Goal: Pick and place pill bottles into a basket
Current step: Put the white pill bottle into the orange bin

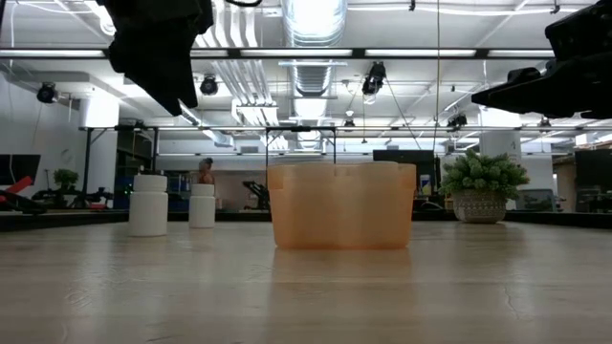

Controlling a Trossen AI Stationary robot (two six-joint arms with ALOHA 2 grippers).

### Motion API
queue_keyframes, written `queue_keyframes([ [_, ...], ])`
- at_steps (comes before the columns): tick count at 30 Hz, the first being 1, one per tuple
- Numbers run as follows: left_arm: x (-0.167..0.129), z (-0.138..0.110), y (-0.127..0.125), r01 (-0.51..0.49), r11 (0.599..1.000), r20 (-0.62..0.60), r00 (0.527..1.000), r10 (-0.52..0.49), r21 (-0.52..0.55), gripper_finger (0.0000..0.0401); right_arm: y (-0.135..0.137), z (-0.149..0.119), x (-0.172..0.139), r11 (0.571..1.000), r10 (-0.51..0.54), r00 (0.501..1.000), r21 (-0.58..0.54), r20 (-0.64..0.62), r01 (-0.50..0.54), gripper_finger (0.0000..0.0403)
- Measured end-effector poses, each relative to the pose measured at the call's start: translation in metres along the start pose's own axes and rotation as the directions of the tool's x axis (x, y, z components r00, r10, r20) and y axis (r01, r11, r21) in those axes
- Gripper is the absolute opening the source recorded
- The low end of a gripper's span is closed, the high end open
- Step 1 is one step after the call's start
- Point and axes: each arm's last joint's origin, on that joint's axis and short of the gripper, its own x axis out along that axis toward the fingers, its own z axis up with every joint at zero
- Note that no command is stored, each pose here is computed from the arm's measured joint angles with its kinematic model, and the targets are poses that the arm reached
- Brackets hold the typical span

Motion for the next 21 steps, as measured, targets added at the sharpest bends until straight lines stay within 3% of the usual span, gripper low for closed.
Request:
queue_keyframes([
  [12,0.0053,-0.0091,0.0062,-0.075,0.996,-0.073,0.995,0.072,-0.05,0.0274,0.0,0.0,0.0,1.0,0.0,1.0,0.0,0.0,0.0,0.025],
  [21,0.0066,-0.0094,0.0093,-0.079,0.994,-0.119,0.99,0.07,-0.074,0.0274,0.0,0.0,0.0,1.0,0.0,1.0,0.0,0.0,0.0,0.0248],
])
